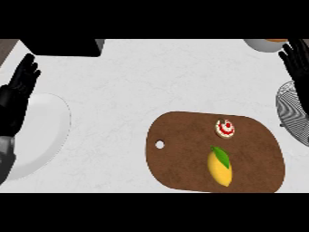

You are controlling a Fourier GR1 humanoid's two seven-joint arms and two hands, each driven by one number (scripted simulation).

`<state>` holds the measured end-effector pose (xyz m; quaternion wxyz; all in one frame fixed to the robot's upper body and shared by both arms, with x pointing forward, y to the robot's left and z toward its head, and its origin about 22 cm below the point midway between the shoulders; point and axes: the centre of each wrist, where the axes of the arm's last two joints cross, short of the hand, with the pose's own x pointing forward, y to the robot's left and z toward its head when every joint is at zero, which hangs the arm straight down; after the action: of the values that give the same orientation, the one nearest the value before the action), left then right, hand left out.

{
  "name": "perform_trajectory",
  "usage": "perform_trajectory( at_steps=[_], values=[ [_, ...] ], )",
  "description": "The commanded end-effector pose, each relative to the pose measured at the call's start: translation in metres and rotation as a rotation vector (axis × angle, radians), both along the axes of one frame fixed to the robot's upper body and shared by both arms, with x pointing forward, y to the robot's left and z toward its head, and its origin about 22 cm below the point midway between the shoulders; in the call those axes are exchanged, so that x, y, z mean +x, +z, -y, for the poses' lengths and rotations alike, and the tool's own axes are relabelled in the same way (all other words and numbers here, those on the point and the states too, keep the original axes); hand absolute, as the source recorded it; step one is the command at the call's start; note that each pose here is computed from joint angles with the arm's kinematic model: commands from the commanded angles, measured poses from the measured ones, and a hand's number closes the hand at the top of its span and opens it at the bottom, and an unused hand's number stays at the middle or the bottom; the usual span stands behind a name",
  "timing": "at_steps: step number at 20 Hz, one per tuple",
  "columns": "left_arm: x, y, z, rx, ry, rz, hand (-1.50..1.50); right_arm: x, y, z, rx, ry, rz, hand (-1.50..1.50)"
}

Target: Pick the lemon from the cutting board and place it in the tiered basket

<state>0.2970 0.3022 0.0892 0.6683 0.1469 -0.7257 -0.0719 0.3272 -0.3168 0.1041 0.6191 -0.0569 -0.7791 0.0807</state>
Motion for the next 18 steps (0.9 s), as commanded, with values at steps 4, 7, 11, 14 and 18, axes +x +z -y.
perform_trajectory(
  at_steps=[4, 7, 11, 14, 18],
  values=[
    [-0.053, -0.082, 0.012, -0.056, 0.114, -0.216, 0.00, -0.030, 0.039, 0.010, -0.085, -0.078, 0.198, 1.50],
    [-0.065, -0.108, 0.015, -0.118, 0.160, -0.309, 0.00, -0.045, 0.019, 0.074, -0.327, -0.523, 0.021, 1.50],
    [-0.095, -0.139, 0.036, -0.164, 0.166, -0.346, 0.00, -0.073, -0.023, 0.035, 0.176, -0.709, 0.061, -1.50],
    [-0.090, -0.140, 0.056, -0.157, 0.149, -0.321, 0.00, -0.126, -0.021, 0.017, 0.177, -0.632, 0.157, -1.50],
    [-0.082, -0.137, 0.055, -0.153, 0.137, -0.315, 0.00, -0.175, 0.011, -0.003, 0.076, -0.513, 0.043, -1.50]
  ],
)
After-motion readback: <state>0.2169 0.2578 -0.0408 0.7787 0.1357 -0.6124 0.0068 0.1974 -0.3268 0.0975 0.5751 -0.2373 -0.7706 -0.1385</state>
